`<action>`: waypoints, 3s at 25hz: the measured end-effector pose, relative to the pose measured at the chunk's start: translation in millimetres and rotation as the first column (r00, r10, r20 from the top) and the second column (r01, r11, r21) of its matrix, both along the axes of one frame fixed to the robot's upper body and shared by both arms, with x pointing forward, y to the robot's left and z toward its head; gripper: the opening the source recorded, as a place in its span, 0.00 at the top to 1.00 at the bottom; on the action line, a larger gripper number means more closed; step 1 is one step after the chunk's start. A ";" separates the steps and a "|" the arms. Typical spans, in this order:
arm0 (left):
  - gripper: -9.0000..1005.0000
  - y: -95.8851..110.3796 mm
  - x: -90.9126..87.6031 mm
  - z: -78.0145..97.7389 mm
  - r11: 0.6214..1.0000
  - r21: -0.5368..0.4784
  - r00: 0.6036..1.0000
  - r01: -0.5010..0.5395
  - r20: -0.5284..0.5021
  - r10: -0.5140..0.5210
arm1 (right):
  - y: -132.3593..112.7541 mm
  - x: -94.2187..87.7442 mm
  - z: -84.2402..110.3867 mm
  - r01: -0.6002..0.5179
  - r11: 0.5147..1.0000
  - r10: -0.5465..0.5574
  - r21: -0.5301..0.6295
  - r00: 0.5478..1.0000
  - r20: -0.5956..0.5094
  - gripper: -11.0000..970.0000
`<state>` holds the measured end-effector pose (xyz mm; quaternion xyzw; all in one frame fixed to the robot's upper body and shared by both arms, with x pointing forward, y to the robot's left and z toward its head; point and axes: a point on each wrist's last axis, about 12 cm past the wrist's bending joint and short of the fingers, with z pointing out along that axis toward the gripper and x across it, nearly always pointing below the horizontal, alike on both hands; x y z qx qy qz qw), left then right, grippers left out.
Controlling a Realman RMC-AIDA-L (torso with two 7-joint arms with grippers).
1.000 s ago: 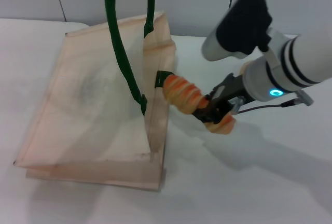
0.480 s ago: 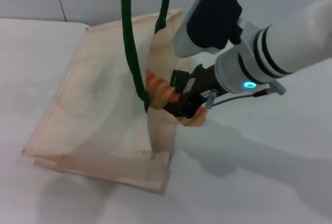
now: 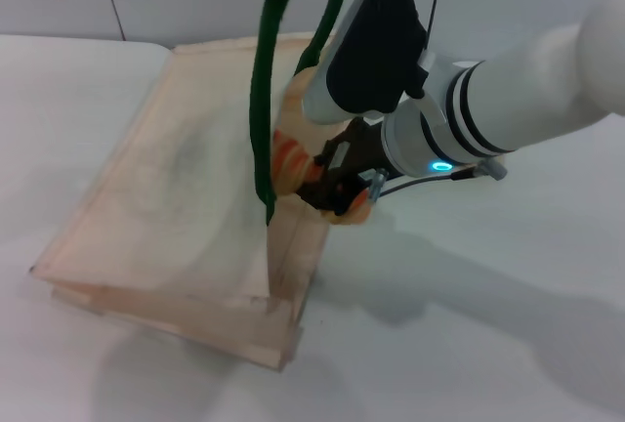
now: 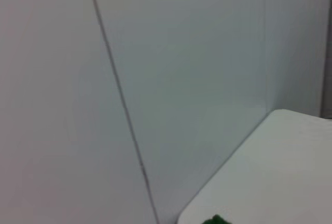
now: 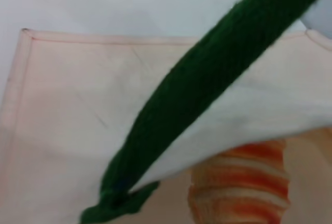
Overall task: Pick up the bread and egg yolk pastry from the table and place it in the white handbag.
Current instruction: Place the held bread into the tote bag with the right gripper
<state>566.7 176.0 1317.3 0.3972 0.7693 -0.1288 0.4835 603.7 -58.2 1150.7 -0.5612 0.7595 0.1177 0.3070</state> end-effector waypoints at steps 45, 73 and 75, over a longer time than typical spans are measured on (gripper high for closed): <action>0.88 -37.5 -16.2 12.8 0.994 -0.004 0.992 0.107 0.072 -0.107 | 25.5 10.0 -13.6 -0.035 0.998 0.033 0.044 0.999 0.036 0.69; 0.88 -29.9 -14.6 7.3 0.998 -0.001 0.995 0.066 0.077 -0.066 | 30.3 0.4 -15.6 -0.064 0.997 0.065 0.032 0.998 -0.026 0.19; 0.88 -27.6 -14.3 6.8 0.998 -0.002 0.995 0.057 0.076 -0.057 | 30.1 -0.7 -14.0 -0.068 0.997 0.069 0.031 0.997 -0.041 0.14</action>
